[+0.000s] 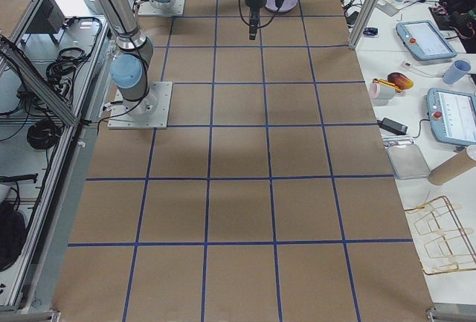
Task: Flip cup and place on plate
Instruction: 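Rotate the mug upright and lower it onto the lavender plate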
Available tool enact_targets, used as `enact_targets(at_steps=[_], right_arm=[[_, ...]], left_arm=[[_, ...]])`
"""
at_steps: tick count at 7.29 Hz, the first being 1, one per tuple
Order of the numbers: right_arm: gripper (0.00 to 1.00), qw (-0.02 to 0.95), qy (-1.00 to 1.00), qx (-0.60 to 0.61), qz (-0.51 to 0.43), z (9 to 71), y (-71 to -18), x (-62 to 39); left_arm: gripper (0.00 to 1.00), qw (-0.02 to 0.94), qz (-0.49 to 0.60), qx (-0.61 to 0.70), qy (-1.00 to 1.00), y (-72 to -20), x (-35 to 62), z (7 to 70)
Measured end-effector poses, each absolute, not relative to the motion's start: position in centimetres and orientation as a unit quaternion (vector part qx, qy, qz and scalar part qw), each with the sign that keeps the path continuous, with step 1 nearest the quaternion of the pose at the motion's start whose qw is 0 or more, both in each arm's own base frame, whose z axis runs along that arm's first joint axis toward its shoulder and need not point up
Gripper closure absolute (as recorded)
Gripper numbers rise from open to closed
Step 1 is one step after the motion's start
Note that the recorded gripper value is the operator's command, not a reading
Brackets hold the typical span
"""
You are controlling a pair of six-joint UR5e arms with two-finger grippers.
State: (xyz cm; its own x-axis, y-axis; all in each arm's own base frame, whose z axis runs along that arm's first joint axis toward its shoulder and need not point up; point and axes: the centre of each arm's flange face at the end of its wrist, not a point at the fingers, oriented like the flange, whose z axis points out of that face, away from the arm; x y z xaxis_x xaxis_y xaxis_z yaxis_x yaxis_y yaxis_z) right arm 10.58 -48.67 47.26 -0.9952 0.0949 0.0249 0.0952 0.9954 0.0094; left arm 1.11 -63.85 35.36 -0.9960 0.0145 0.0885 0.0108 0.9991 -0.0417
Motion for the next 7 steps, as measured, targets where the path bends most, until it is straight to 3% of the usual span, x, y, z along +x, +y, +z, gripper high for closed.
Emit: enact_targets(at_steps=[3,7], right_arm=[[0.00,0.013,-0.999,-0.048,-0.006,47.2,-48.7,10.6],[0.00,0.013,-0.999,-0.048,-0.006,47.2,-48.7,10.6]], left_arm=[[1.00,-0.013,-0.001,-0.110,-0.994,-65.1,-3.7,31.6],[1.00,-0.019,-0.008,-0.151,-0.988,-66.3,-5.0,27.8]])
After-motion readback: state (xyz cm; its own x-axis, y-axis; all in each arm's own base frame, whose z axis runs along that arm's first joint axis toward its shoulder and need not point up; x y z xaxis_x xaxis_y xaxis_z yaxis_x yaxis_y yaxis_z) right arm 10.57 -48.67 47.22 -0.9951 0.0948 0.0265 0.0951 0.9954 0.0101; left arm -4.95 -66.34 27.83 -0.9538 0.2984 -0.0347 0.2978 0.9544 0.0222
